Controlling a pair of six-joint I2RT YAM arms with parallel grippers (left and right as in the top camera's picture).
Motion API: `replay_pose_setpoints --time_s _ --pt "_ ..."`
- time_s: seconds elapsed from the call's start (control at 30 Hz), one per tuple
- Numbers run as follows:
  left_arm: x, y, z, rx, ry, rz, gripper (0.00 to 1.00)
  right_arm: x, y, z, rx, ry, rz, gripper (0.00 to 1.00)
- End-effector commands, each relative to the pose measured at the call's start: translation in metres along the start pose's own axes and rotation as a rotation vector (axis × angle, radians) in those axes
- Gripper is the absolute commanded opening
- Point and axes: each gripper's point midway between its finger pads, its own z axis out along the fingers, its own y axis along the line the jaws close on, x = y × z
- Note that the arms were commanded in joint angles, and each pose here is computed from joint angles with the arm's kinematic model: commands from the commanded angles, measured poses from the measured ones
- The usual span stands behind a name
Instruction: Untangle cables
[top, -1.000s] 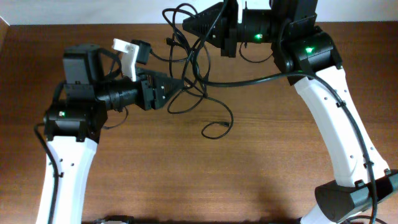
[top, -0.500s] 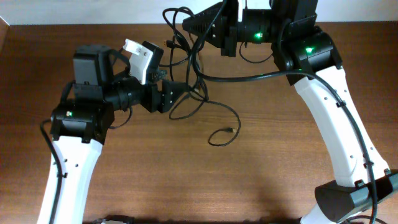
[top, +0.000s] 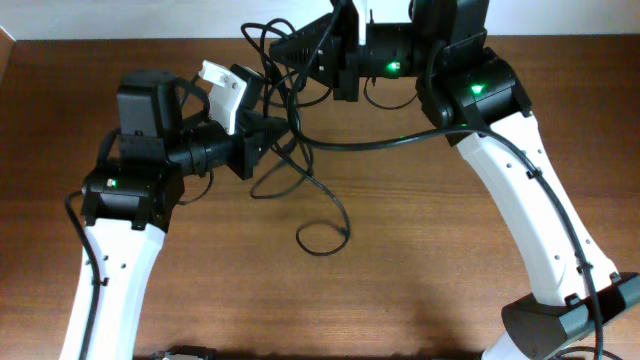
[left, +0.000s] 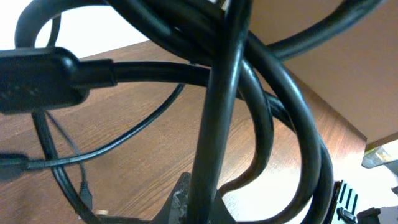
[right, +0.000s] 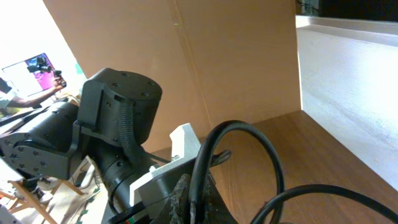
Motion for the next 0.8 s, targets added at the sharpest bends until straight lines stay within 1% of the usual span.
replay_pose_setpoints --time_s 0.0,0.13,0.17,0.27,0.3,0.37,0.5,0.53,0.6,0.67,0.73,0.77 --pt "0.001 -0.004 0.0 0.016 0.005 0.001 0.0 -0.02 -0.004 -0.015 0.08 -0.043 -0.034 0.04" --pt "0.003 -0.004 0.0 0.016 0.012 -0.006 0.0 -0.012 -0.031 -0.037 0.177 -0.024 0.022 0.04" --pt "0.004 -0.004 0.0 0.016 0.017 -0.011 0.0 0.001 -0.048 -0.049 0.247 0.013 0.06 0.04" --pt "0.003 -0.005 -0.001 0.021 0.012 -0.008 0.0 0.027 -0.069 -0.069 0.355 0.091 0.103 0.04" --pt "0.001 -0.007 -0.003 0.02 0.002 -0.008 0.0 0.045 -0.08 -0.078 0.432 0.155 0.124 0.04" --pt "-0.006 -0.012 -0.009 0.017 -0.024 0.018 0.0 0.069 -0.09 -0.09 0.516 0.249 0.131 0.04" --pt "-0.038 -0.039 -0.041 -0.002 -0.166 0.16 0.0 0.111 -0.101 -0.115 0.652 0.437 0.15 0.04" --pt "-0.046 -0.041 -0.053 -0.051 -0.207 0.16 0.0 0.12 -0.106 -0.124 0.707 0.475 0.165 0.04" --pt "-0.054 -0.035 -0.075 -0.162 -0.261 0.146 0.0 0.128 -0.109 -0.129 0.73 0.516 0.161 0.04" --pt "-0.066 -0.024 -0.127 -0.394 -0.375 0.16 0.0 0.142 -0.12 -0.137 0.783 0.57 0.183 0.04" --pt "-0.07 -0.015 -0.165 -0.565 -0.457 0.131 0.0 0.151 -0.127 -0.14 0.806 0.602 0.198 0.04" --pt "-0.071 -0.01 -0.191 -0.689 -0.508 0.12 0.0 0.158 -0.131 -0.141 0.811 0.621 0.213 0.04"
